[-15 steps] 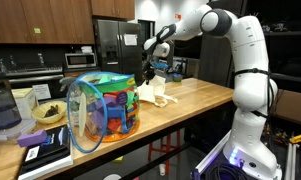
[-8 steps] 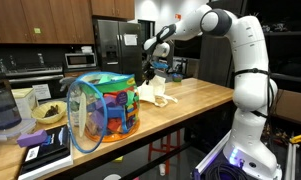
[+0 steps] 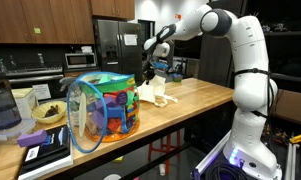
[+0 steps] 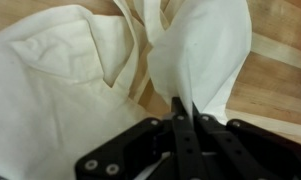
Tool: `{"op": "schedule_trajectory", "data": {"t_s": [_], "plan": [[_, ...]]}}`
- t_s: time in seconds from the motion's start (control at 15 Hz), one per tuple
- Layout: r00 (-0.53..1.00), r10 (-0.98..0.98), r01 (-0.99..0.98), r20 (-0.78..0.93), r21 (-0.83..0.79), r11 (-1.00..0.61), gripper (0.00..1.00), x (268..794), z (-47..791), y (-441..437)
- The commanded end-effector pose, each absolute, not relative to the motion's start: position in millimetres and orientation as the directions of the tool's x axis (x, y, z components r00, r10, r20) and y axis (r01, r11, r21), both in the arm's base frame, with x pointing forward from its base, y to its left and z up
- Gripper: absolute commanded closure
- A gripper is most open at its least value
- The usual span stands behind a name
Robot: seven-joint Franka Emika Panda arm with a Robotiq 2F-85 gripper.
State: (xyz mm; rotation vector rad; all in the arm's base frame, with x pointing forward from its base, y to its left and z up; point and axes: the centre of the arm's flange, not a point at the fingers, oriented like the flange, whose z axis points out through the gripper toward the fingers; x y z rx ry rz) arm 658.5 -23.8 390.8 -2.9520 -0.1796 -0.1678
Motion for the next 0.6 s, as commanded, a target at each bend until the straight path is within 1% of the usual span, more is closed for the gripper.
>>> {"op": "schedule_trajectory", "data": {"t_s": [0.0, 0.07, 0.13, 0.53], "plan": [[0.986, 0.11, 0.13, 0.123, -0.171, -0.977, 0.96, 658, 391, -24], [0.986, 0.11, 0.13, 0.123, -0.171, -0.977, 0.96, 658, 391, -24], [0.986, 0.109, 0.129, 0.124, -0.175, -0.976, 0.99, 659, 391, -24], [0.984, 0.062, 0.083, 0.167, -0.126, -0.988, 0.99, 678, 405, -55]]}}
